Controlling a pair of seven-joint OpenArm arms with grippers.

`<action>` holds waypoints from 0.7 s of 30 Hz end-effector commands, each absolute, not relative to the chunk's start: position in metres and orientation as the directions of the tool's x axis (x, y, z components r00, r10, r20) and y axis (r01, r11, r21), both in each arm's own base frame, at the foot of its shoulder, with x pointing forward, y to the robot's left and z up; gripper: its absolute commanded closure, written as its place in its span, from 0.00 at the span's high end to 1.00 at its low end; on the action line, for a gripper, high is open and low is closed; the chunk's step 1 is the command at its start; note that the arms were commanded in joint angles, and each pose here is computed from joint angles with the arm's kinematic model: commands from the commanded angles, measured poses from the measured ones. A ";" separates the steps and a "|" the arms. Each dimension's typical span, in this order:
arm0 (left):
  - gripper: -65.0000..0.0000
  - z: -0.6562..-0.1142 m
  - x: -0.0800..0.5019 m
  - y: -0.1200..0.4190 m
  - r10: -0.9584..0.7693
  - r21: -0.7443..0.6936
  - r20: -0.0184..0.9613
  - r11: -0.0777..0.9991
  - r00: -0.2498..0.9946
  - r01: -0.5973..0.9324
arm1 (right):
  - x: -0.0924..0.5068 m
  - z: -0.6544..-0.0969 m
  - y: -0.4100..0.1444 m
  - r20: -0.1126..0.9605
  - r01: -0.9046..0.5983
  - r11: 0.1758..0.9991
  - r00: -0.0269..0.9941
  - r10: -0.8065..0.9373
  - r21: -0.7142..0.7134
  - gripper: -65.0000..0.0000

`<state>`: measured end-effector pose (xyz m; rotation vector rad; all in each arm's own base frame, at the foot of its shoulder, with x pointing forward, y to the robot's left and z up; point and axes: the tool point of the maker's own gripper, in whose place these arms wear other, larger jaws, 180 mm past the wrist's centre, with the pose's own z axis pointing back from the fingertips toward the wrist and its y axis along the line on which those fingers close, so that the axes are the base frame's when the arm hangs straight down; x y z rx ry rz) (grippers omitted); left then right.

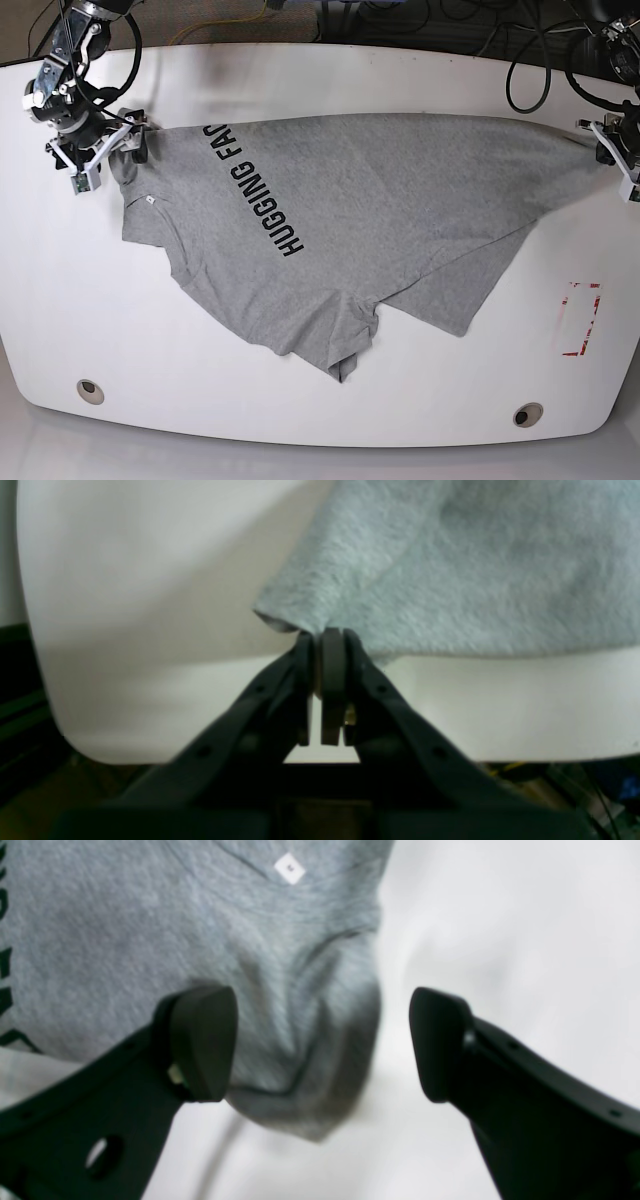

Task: Layout the t-shirt on the table in an organized manner, then fold the t-shirt properly
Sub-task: 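Open the right gripper and move it along the shirt's side edge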

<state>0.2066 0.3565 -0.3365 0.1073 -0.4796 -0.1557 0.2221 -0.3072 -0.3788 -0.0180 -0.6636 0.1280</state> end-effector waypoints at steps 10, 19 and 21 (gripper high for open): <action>0.01 -0.326 0.208 0.363 -0.196 0.172 0.469 0.977 0.861 0.129 | 0.232 -0.357 -0.312 0.655 -0.130 0.986 0.736 0.169 -0.107 0.79; 0.01 -0.327 0.207 0.363 -0.195 0.172 0.465 0.977 0.864 0.128 | 0.309 -0.329 -0.300 0.745 -0.171 0.981 0.642 0.180 -0.089 0.79; 0.01 -0.327 0.207 0.363 -0.195 0.172 0.465 0.977 0.864 0.128 | 0.328 -0.326 -0.296 0.754 -0.192 0.978 0.631 0.185 -0.079 0.79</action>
